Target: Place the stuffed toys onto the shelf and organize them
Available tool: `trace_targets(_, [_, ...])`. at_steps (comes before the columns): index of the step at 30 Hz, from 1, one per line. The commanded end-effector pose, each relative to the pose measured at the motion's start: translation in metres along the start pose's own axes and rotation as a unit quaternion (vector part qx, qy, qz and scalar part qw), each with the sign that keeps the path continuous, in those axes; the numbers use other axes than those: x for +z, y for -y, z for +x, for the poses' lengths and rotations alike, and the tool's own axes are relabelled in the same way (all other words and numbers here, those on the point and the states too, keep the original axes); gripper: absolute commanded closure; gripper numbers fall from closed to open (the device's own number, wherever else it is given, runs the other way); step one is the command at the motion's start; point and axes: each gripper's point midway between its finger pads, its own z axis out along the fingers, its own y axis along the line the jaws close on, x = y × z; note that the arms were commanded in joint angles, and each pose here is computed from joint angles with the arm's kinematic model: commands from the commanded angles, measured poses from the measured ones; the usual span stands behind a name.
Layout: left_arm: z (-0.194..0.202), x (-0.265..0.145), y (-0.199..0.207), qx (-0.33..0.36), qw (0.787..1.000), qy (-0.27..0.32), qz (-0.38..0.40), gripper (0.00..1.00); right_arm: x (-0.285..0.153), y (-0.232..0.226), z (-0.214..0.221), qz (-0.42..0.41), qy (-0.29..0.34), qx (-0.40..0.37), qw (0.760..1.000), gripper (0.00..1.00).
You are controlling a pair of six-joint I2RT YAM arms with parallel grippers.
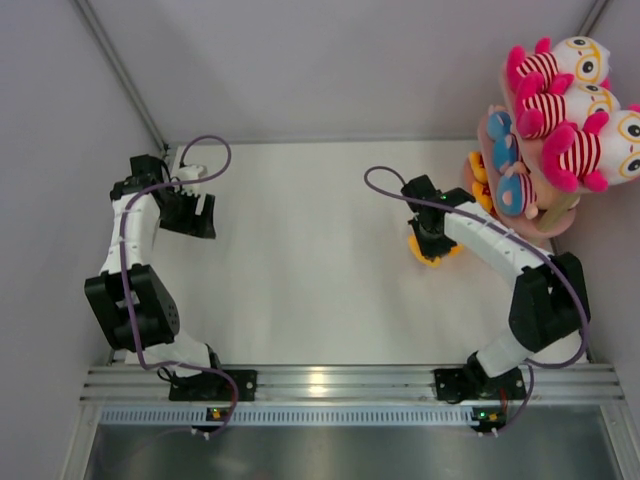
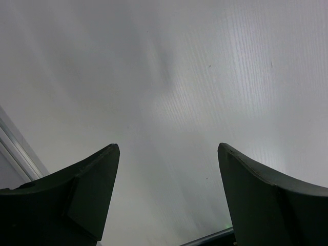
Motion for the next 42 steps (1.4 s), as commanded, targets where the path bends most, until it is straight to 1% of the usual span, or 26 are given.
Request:
trace_targets(1, [-0.017, -0.014, 0.001, 0.023, 0.999, 0.029, 0.001, 0.17, -0.026, 0.044, 0.013, 0.082, -0.007, 0.082, 0.993, 1.00])
trace_targets(6, [-0.011, -0.014, 0.002, 0.026, 0.999, 0.026, -0.001, 0.17, -0.042, 0.075, 0.012, 0.154, -0.007, 0.079, 0.985, 1.00])
trace_targets(9, [-0.008, -0.013, 0.002, 0.026, 0.999, 0.021, -0.003, 0.17, -0.047, 0.085, 0.013, 0.173, -0.008, 0.087, 0.981, 1.00])
trace_targets(12, [-0.008, -0.015, 0.002, 0.027, 0.999, 0.023, -0.004, 0.17, -0.057, 0.084, 0.008, 0.162, 0.002, 0.099, 0.982, 1.00])
trace_targets(15, [-0.010, -0.014, 0.001, 0.027, 0.999, 0.024, -0.003, 0.17, -0.076, 0.077, -0.007, 0.136, 0.044, 0.113, 0.983, 1.00])
trace_targets(18, [-0.013, -0.015, 0.002, 0.025, 0.999, 0.028, 0.000, 0.17, -0.091, 0.079, -0.011, 0.148, 0.057, 0.109, 0.981, 1.00])
trace_targets(22, [-0.014, -0.014, 0.004, 0.025, 0.999, 0.029, 0.005, 0.17, -0.096, 0.090, -0.002, 0.180, 0.046, 0.110, 0.976, 1.00])
trace_targets(24, [-0.012, -0.013, 0.003, 0.025, 0.999, 0.026, 0.004, 0.17, -0.090, 0.093, 0.005, 0.187, 0.041, 0.108, 0.976, 1.00])
trace_targets(27, [-0.010, -0.012, 0.002, 0.026, 0.999, 0.023, 0.002, 0.17, -0.075, 0.095, 0.016, 0.174, 0.026, 0.118, 0.977, 1.00])
trace_targets(29, [-0.009, -0.011, 0.002, 0.028, 0.999, 0.022, 0.003, 0.17, -0.068, 0.099, 0.013, 0.170, 0.037, 0.130, 0.976, 1.00])
trace_targets(32, [-0.008, -0.012, 0.003, 0.029, 0.999, 0.021, 0.003, 0.17, -0.056, 0.104, 0.014, 0.166, 0.030, 0.146, 0.975, 1.00])
trace_targets(34, [-0.008, -0.012, 0.002, 0.029, 0.999, 0.022, 0.002, 0.17, -0.049, 0.109, 0.017, 0.174, 0.025, 0.143, 0.974, 1.00])
trace_targets(37, [-0.007, -0.011, 0.002, 0.029, 0.999, 0.020, 0.002, 0.17, -0.038, 0.123, 0.018, 0.192, 0.027, 0.157, 0.968, 1.00])
trace_targets(38, [-0.006, -0.012, 0.002, 0.029, 0.999, 0.020, 0.002, 0.17, -0.035, 0.133, 0.015, 0.204, 0.038, 0.173, 0.963, 1.00])
trace_targets(40, [-0.007, -0.011, 0.002, 0.029, 0.999, 0.020, 0.003, 0.17, -0.026, 0.146, 0.017, 0.217, 0.037, 0.183, 0.958, 1.00])
trace_targets(42, [-0.008, -0.011, 0.002, 0.029, 0.999, 0.020, 0.002, 0.17, -0.019, 0.154, 0.010, 0.226, 0.051, 0.192, 0.954, 1.00])
